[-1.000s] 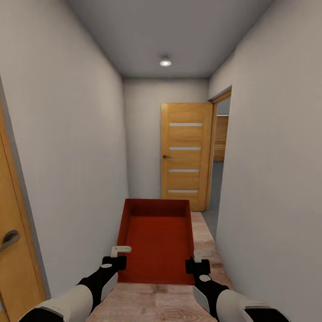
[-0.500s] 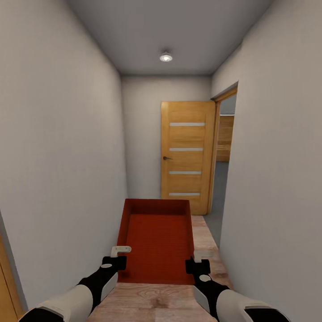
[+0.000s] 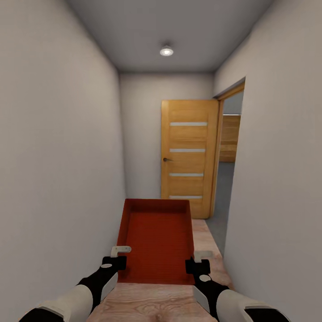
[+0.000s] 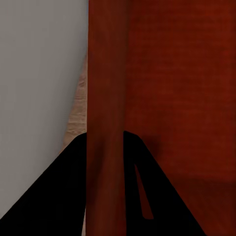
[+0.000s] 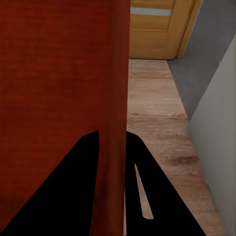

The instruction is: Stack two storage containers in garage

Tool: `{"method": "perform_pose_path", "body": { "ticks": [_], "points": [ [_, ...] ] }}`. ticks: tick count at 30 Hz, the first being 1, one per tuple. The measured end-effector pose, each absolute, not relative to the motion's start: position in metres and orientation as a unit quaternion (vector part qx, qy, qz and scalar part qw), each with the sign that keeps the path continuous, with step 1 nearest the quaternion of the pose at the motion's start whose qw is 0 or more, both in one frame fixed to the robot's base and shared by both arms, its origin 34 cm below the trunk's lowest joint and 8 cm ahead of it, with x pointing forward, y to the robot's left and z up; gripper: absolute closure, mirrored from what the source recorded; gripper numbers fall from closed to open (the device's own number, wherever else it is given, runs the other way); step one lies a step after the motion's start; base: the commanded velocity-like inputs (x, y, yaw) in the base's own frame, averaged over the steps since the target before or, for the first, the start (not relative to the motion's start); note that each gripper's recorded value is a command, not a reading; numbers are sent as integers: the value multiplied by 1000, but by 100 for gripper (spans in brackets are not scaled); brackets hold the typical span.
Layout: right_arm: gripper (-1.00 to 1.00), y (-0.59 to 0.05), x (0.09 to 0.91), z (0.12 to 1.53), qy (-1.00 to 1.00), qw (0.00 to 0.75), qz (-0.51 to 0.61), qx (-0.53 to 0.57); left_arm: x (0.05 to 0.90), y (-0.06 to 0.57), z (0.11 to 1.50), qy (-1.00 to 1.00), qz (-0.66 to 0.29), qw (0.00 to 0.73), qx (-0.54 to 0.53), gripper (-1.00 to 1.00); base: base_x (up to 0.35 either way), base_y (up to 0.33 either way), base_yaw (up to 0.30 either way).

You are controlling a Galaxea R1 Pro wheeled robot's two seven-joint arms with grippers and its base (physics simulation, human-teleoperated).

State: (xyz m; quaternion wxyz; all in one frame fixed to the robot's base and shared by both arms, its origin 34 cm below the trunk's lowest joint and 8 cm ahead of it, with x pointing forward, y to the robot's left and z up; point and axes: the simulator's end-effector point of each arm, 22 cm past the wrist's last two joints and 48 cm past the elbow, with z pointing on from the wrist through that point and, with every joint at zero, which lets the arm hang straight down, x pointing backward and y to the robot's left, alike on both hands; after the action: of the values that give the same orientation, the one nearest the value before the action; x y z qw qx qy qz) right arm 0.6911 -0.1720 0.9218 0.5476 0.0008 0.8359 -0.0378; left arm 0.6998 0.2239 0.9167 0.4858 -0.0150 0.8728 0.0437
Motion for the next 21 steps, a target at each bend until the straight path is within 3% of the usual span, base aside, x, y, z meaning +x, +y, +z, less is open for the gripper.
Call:
{"method": "perform_pose_path", "body": {
  "ticks": [21],
  "points": [
    [100, -172, 691, 922, 836, 548, -38, 1, 700, 224, 917, 873, 44, 486, -15, 100, 323, 0, 0]
  ]
}}
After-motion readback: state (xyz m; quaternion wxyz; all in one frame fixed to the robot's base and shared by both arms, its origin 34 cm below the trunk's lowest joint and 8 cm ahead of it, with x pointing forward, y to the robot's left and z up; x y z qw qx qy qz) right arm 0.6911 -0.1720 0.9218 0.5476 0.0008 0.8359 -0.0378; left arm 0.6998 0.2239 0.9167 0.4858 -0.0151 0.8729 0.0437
